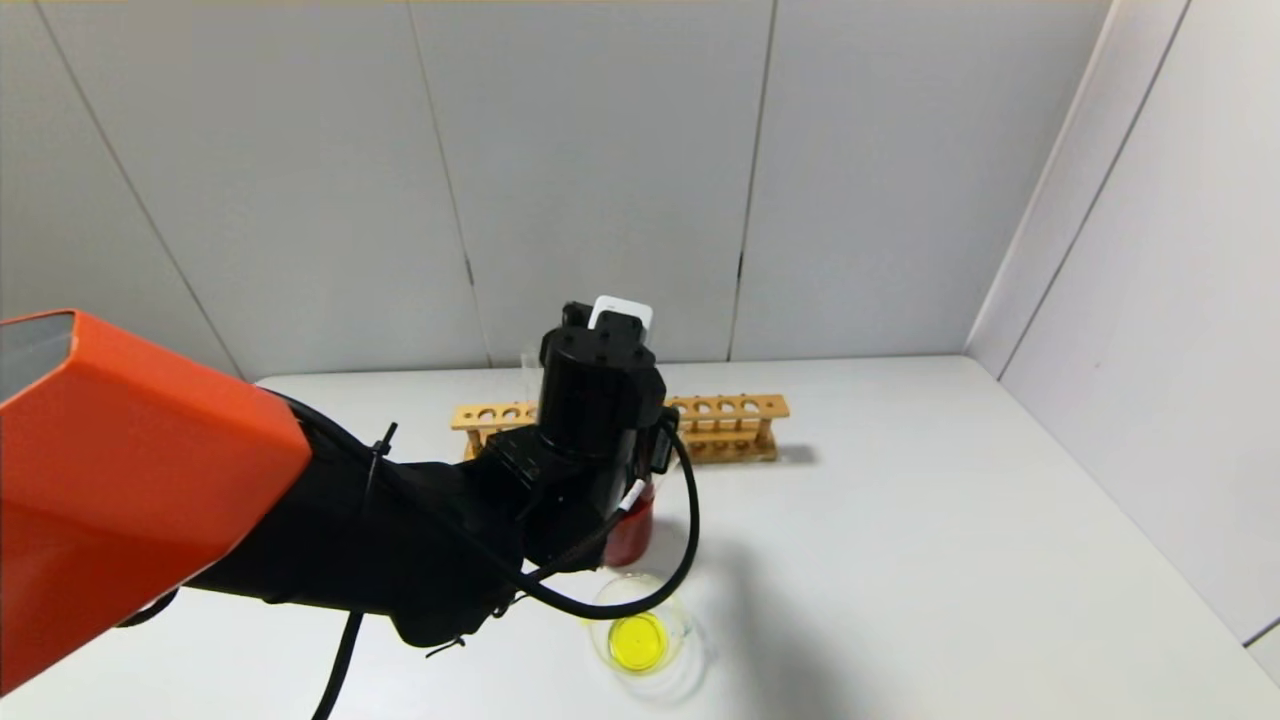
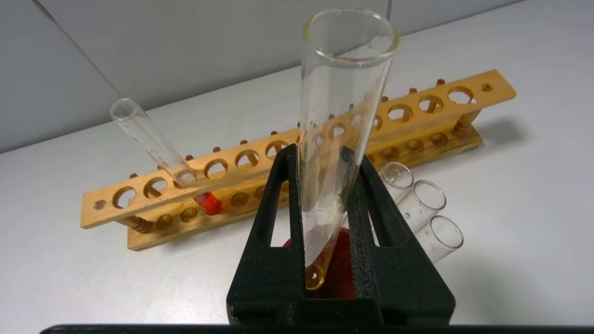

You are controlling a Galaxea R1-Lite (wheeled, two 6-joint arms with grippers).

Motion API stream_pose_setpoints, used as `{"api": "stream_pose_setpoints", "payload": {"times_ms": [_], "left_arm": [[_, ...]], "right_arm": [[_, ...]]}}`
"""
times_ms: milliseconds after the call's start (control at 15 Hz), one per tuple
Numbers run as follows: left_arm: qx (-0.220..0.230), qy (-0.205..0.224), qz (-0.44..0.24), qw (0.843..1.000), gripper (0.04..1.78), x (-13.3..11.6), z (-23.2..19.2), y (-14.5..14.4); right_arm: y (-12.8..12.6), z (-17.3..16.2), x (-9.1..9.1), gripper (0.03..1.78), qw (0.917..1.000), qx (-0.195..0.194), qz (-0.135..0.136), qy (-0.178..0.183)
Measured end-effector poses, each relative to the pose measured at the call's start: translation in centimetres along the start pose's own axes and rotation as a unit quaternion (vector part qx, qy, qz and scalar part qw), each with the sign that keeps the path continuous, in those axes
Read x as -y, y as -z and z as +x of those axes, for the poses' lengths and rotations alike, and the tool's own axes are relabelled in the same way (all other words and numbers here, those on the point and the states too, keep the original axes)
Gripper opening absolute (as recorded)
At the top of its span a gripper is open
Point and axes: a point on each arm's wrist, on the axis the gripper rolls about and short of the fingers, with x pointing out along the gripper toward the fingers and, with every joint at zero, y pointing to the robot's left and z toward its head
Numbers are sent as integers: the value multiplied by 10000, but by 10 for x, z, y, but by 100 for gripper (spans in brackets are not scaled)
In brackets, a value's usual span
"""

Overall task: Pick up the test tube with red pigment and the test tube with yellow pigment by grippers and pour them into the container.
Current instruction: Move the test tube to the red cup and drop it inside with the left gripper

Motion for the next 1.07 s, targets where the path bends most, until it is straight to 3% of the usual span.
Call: {"api": "stream_pose_setpoints", "payload": {"times_ms": [1067], "left_arm": [[-221,-23,-5,9998,34,3,8,39]], "right_arm": [[0,0,0,174,10000,-2,0,-4]]}}
